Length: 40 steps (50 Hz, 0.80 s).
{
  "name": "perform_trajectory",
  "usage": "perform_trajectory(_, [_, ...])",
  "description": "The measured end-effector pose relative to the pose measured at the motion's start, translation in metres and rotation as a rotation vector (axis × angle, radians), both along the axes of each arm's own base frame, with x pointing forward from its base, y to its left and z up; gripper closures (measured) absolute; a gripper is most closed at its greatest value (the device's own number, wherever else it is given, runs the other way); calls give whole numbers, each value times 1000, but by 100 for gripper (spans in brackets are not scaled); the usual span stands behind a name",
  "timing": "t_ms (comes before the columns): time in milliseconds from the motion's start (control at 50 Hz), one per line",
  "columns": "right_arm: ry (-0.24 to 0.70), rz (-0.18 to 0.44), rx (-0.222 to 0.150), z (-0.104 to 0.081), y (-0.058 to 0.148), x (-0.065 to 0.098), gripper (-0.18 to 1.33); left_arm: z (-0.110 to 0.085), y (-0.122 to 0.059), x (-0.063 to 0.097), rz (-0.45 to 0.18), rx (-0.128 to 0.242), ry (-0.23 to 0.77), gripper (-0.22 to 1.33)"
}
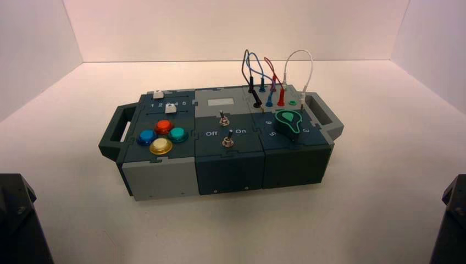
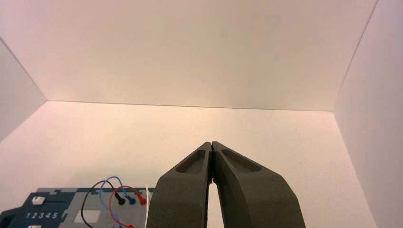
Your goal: Rotate the box clockwise.
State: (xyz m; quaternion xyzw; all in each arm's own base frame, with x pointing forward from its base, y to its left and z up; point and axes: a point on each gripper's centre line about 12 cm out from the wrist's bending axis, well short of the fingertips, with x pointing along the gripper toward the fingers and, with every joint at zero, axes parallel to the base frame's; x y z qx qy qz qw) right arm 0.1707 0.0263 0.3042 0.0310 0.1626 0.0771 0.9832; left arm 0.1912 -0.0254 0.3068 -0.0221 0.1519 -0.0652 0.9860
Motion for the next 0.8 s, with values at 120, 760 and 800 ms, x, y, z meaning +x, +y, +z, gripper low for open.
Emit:
perform_trajectory(120, [0, 0, 0, 0, 0, 0, 130, 0, 0, 0, 0, 0, -2, 128])
perform_trajectory(760, [115, 71, -18, -18, 15, 12, 130, -42, -38, 2, -185, 51, 300, 128])
perform_trajectory(800, [148, 93, -26, -22, 20, 17, 130, -46, -46, 1, -224, 59, 344, 128])
